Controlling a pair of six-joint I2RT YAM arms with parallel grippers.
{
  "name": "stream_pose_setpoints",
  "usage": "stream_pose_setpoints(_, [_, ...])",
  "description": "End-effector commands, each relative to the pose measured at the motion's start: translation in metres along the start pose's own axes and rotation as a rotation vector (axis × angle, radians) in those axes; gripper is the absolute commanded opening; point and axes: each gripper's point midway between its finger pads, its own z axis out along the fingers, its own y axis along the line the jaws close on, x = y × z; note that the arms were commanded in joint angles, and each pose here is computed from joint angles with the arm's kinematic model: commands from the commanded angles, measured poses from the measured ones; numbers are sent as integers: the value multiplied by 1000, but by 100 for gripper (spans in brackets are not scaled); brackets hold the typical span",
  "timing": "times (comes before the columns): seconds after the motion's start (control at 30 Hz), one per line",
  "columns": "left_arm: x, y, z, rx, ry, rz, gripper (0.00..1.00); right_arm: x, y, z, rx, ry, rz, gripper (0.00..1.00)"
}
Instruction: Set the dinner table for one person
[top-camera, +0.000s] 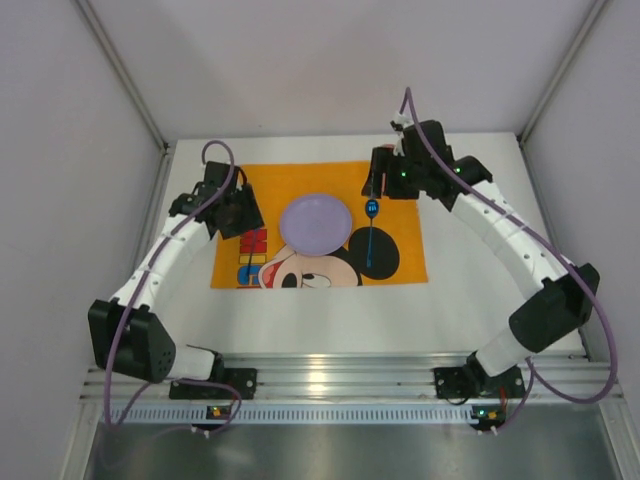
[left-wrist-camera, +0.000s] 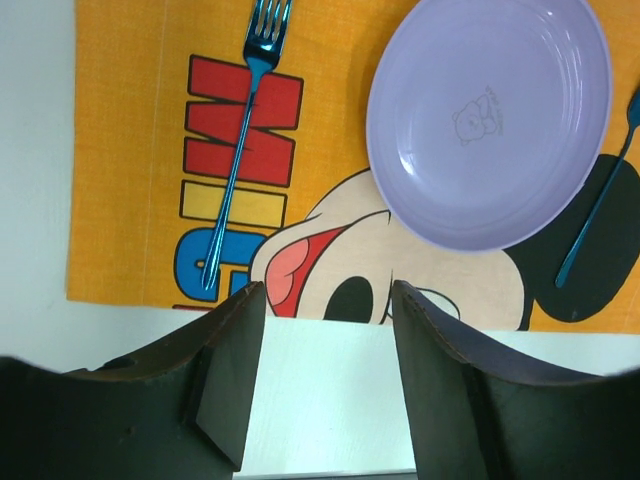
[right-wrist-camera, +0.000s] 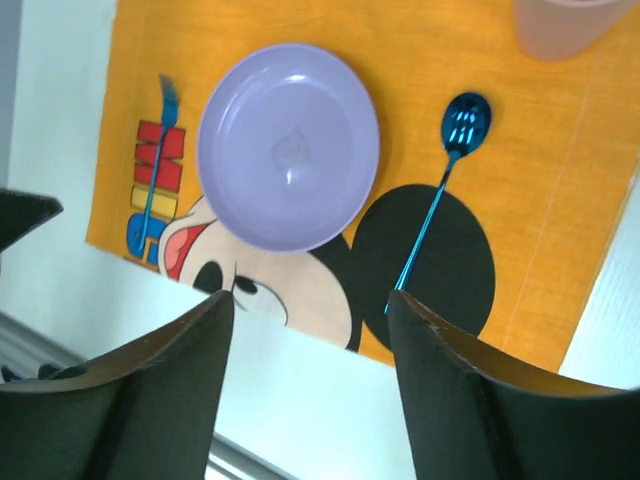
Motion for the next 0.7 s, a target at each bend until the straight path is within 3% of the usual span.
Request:
stream_pose_setpoints(0.0, [-4, 2, -18, 29, -66, -11, 59, 20, 15, -12, -75, 32, -38, 65])
stream_pose_setpoints(0.07, [0, 3, -24, 48, -83, -4, 69, 26, 20, -19, -95, 28, -28, 78])
stream_pose_setpoints(0.27, [14, 15, -34, 39, -97, 21, 91, 32, 28, -38, -103, -6, -21, 96])
stream_pose_setpoints(0.4, [32, 29, -35, 7, -76, 25, 93, 42, 24, -49, -88, -29, -24, 100])
stream_pose_setpoints(0.43, [34, 32, -36, -3, -76, 13, 98, 48, 21, -48, -85, -26, -20, 100])
stream_pose_setpoints(0.67, [38, 48, -45, -49, -140, -57, 98, 51, 23, -73, -143, -96, -28, 100])
